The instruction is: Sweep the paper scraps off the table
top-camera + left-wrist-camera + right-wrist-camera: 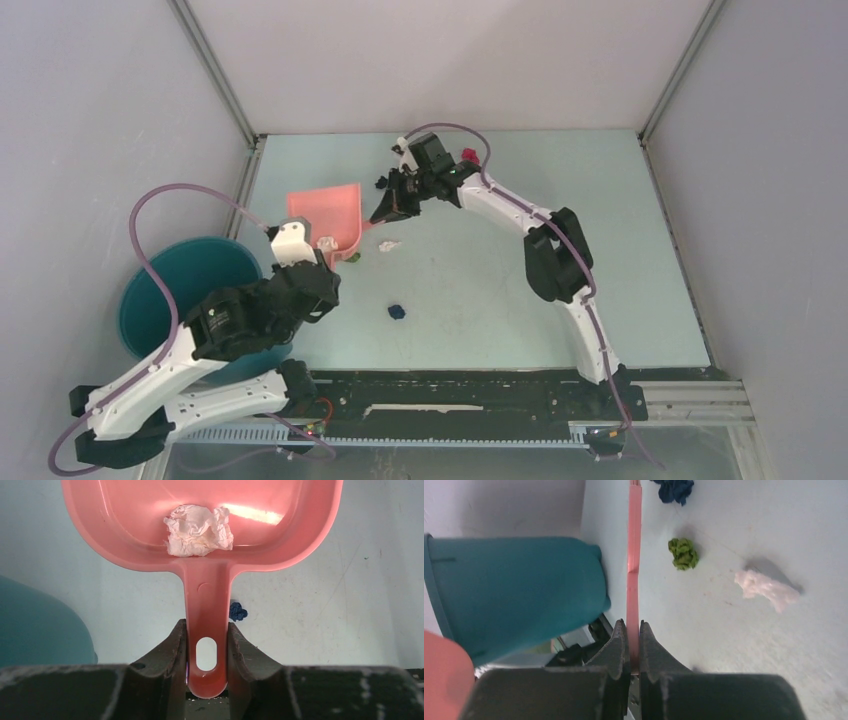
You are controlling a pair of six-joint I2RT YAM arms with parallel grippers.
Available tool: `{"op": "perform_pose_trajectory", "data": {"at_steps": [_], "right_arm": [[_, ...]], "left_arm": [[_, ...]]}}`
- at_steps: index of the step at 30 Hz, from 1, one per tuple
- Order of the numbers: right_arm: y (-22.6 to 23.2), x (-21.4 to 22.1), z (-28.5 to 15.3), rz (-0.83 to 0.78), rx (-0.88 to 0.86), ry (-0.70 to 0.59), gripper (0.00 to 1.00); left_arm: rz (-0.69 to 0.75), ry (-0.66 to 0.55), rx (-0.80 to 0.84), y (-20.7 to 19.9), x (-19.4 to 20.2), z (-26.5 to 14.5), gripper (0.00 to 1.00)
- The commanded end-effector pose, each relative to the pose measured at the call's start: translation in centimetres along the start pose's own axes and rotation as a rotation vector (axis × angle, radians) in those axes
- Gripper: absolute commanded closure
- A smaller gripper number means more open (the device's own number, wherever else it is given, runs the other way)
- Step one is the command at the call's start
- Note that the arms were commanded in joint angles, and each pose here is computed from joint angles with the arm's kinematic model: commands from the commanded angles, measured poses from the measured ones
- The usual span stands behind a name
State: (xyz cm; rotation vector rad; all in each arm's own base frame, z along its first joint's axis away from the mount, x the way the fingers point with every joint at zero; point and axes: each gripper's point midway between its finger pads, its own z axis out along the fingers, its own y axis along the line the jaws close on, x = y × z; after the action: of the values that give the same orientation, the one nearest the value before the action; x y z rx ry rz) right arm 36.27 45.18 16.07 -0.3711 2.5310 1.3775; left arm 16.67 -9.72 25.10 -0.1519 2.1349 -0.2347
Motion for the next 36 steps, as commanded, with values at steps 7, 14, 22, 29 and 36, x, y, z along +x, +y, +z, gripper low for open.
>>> {"op": "perform_pose_trajectory", "data": {"at_steps": [7, 14, 22, 29, 36], "right_arm": [[0.8, -4.6, 5.8, 0.195, 0.034, -0.199, 1.0], [-3.8, -1.8, 2.7, 0.271, 0.232, -0.174, 1.0], [-11.9, 3.6, -10.5, 0.209, 0.5, -0.17, 1.0], [-16.2, 9.7, -20.6, 0.279, 0.558, -0.017, 1.0], [-7.3, 10.4, -25.0, 0.026, 0.183, -0.025, 1.0]], "left_arm": [[0.117, 0.049, -0.044, -0.5, 0.9, 1.3, 1.0], [0.102, 0.056, -0.035, -0.5, 1.6, 1.6, 1.0], [0.069, 0.058, 0.022, -1.0, 2.1, 1.5, 1.0], [0.054, 0.04, 0.033, -1.0, 1.6, 1.1, 1.0], [0.071, 0.041, 0.051, -1.4, 1.4, 1.1, 1.0]]}}
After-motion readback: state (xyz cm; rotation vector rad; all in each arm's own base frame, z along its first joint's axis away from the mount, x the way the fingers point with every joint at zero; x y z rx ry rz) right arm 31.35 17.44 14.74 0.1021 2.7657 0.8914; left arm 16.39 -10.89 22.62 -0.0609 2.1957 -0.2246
